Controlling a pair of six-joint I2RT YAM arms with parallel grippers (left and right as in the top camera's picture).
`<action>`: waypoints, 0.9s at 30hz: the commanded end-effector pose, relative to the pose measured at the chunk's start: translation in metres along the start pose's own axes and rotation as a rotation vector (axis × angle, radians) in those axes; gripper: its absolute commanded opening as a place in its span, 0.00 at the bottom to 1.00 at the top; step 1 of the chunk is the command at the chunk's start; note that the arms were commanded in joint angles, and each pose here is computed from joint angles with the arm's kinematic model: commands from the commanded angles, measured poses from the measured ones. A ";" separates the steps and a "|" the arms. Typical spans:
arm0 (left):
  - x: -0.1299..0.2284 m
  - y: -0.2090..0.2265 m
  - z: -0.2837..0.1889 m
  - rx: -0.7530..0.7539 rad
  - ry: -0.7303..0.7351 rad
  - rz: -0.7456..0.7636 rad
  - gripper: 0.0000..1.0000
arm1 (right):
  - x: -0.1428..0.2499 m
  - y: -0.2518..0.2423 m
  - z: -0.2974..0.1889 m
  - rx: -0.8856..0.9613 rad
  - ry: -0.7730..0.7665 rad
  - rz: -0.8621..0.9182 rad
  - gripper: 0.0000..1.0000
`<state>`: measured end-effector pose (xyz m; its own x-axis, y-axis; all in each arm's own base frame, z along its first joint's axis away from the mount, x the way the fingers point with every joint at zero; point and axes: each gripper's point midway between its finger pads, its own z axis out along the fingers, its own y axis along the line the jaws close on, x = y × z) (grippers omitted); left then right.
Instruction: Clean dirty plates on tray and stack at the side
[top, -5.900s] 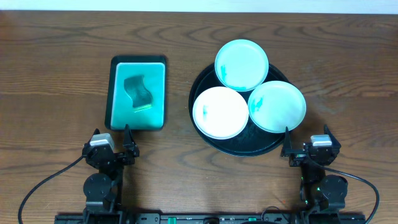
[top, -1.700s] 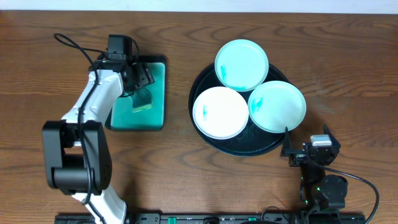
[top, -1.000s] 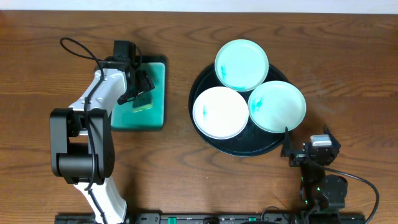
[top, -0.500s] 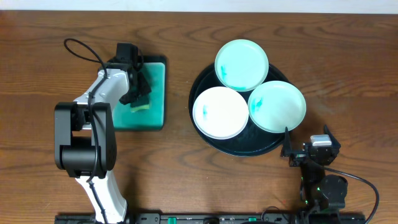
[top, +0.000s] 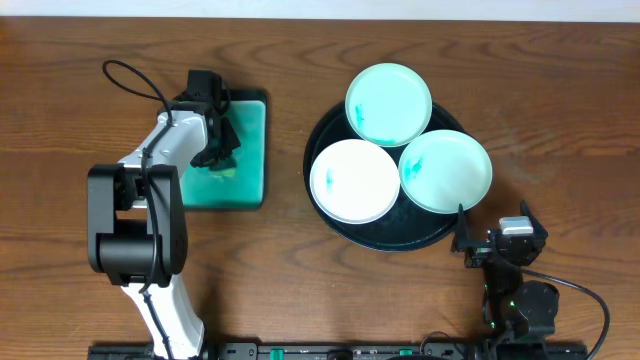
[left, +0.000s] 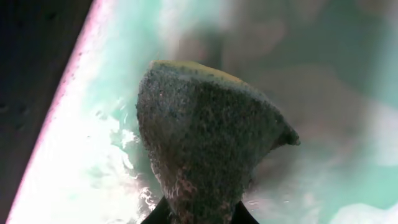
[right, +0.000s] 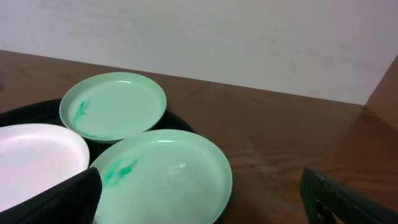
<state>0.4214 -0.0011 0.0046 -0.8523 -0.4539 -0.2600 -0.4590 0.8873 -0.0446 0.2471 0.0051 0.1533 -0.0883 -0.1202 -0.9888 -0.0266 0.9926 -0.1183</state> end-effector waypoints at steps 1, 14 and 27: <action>-0.016 0.001 -0.036 0.022 -0.083 -0.006 0.07 | 0.001 0.004 0.000 -0.019 0.002 -0.012 0.99; -0.047 -0.002 -0.187 0.198 -0.391 -0.042 0.07 | 0.001 0.004 0.000 -0.019 0.002 -0.012 0.99; -0.006 0.008 -0.063 0.066 -0.157 0.002 0.07 | 0.001 0.004 0.000 -0.019 0.002 -0.012 0.99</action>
<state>0.4176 -0.0009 0.1080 -0.7486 -0.4574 -0.4800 -0.4272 0.8864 -0.1783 0.2471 0.0051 0.1533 -0.0883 -0.1202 -0.9888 -0.0266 0.9926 -0.1183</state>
